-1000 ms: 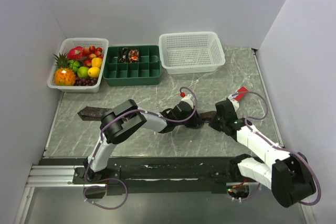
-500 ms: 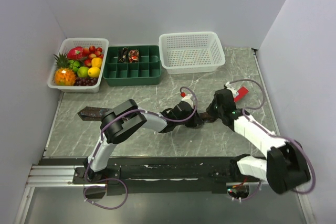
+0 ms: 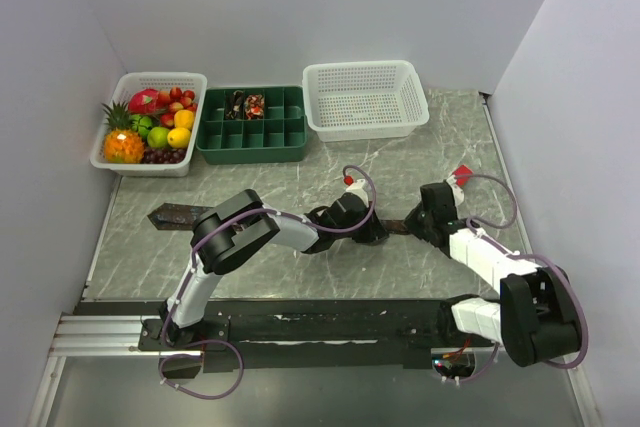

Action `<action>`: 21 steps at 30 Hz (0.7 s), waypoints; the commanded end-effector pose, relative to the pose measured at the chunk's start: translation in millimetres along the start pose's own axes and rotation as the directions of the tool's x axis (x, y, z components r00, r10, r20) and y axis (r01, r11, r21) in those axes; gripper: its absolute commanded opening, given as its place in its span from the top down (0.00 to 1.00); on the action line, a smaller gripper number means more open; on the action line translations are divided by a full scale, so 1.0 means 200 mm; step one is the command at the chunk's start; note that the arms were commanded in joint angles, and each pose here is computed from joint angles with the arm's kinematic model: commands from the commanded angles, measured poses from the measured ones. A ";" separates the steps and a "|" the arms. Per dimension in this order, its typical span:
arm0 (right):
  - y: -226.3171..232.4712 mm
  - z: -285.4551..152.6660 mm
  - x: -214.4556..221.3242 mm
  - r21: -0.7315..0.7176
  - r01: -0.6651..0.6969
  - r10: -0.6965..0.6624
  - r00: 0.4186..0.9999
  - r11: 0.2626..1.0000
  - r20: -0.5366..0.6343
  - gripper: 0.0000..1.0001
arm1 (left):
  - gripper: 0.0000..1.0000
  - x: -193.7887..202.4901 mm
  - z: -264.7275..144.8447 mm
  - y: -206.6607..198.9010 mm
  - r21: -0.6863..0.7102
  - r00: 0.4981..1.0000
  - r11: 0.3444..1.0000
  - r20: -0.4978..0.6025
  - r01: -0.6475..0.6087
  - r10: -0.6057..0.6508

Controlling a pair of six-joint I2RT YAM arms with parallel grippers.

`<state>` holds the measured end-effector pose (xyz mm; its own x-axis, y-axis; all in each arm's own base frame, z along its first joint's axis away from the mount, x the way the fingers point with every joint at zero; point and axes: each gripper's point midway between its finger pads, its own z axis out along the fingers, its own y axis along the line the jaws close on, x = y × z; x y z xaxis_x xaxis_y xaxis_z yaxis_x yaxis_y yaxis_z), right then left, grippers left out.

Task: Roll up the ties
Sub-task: Flatten out the tie at the center of the board.

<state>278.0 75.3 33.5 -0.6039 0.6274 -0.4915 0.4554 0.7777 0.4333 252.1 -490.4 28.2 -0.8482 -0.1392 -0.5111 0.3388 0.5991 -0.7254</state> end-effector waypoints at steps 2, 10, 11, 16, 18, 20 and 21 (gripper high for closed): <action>-0.02 0.00 -0.04 -0.002 -0.087 0.087 0.996 0.996 0.026 1.00 | 0.99 0.04 0.03 0.16 -0.099 1.000 0.995 -0.016 -0.028 0.026; -0.06 -0.02 0.01 -0.001 -0.128 0.128 0.992 0.992 0.007 1.00 | 0.99 0.03 0.04 0.18 -0.112 1.000 0.994 -0.011 -0.020 0.019; -0.06 -0.03 0.01 -0.002 -0.131 0.131 0.991 0.991 0.010 1.00 | 0.99 0.03 0.04 0.18 -0.110 1.000 0.994 -0.013 -0.020 0.018; -0.12 -0.03 0.05 0.020 -0.158 0.157 0.987 0.987 0.014 1.00 | 0.99 0.02 0.02 0.15 -0.087 1.000 0.996 0.001 -0.030 0.030; -0.13 -0.03 0.05 0.022 -0.160 0.159 0.987 0.987 0.016 1.00 | 0.99 -0.01 -0.02 0.09 -0.037 0.999 0.998 0.018 -0.042 0.043; -0.13 -0.03 0.05 0.026 -0.155 0.155 0.988 0.988 0.024 1.00 | 0.98 -0.05 -0.10 -0.01 0.038 0.997 0.997 0.056 -0.061 0.058; -0.12 -0.03 0.03 0.022 -0.154 0.153 0.988 0.988 0.029 1.00 | 0.94 -0.07 -0.13 -0.05 0.065 0.996 0.996 0.070 -0.067 0.062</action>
<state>254.2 66.3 18.6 -0.5464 0.7239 -0.4211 0.5445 0.6891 0.4781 255.2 -486.5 29.3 -0.8321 -0.1481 -0.5345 0.3576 0.5935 -0.7211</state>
